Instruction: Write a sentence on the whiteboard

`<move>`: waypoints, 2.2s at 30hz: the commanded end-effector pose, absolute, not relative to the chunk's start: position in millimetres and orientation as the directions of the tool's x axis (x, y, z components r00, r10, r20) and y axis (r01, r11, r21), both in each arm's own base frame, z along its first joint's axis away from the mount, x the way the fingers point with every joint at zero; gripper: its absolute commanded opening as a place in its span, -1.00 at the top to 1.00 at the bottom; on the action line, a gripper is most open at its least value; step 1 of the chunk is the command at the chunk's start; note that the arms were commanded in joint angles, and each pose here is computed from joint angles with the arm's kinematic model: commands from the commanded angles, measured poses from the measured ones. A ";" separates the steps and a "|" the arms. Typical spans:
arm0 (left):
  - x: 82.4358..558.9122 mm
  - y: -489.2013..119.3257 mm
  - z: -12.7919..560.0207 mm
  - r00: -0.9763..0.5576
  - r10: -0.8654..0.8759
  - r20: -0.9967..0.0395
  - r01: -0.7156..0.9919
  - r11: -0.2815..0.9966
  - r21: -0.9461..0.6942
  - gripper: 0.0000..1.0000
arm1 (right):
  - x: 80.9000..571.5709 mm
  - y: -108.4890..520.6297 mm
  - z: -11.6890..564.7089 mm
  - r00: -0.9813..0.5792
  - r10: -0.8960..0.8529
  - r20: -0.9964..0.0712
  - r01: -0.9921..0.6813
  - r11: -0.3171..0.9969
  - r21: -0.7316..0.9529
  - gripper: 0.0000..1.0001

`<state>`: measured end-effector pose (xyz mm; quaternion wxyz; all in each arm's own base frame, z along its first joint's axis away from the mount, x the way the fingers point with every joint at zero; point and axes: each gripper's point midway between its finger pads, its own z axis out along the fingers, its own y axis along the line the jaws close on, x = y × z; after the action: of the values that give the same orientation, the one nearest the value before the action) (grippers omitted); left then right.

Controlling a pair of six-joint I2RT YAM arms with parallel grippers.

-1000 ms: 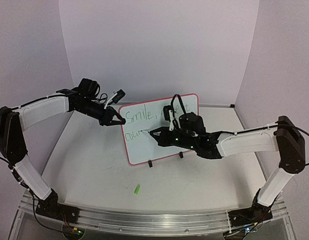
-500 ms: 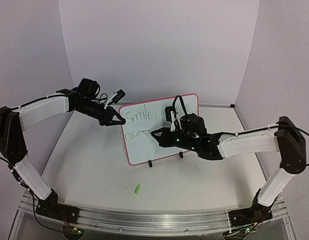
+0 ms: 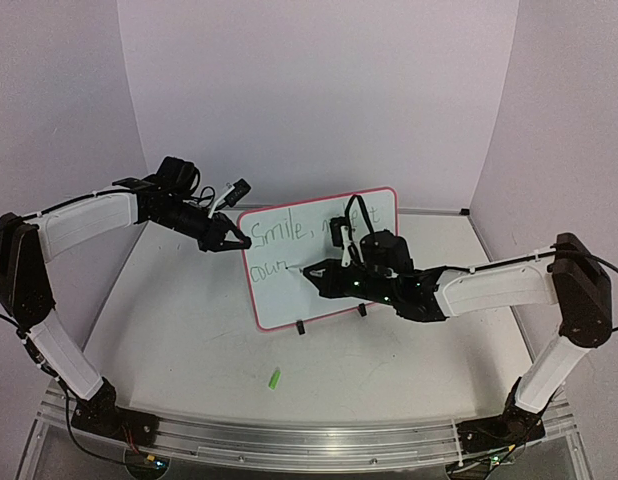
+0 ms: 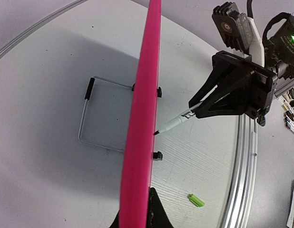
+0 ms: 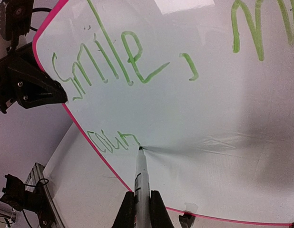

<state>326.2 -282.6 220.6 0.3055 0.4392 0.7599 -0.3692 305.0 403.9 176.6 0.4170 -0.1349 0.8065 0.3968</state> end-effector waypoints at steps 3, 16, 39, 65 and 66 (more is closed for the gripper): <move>343.9 -272.0 219.3 -0.355 0.492 -0.795 0.902 0.403 -0.153 1.00 | 300.7 399.2 201.0 -0.582 0.136 -0.802 -0.588 0.611 0.530 1.00; 343.9 -272.3 219.0 -0.356 0.492 -0.795 0.902 0.402 -0.155 1.00 | 310.2 400.2 214.5 -0.543 0.169 -0.822 -0.588 0.623 0.516 1.00; 343.4 -272.1 219.8 -0.355 0.492 -0.795 0.902 0.403 -0.154 1.00 | 322.7 398.3 205.8 -0.534 0.173 -0.828 -0.547 0.676 0.494 1.00; 343.0 -271.4 221.5 -0.351 0.491 -0.797 0.903 0.403 -0.149 1.00 | 324.6 371.7 201.5 -0.527 0.211 -0.824 -0.467 0.738 0.487 1.00; 342.9 -271.5 221.6 -0.351 0.491 -0.798 0.903 0.403 -0.149 1.00 | 324.4 371.3 201.9 -0.526 0.212 -0.823 -0.466 0.738 0.488 1.00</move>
<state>326.3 -282.6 220.5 0.3054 0.4389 0.7602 -0.3691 314.4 388.8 191.9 0.4553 -0.1121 0.8007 0.3729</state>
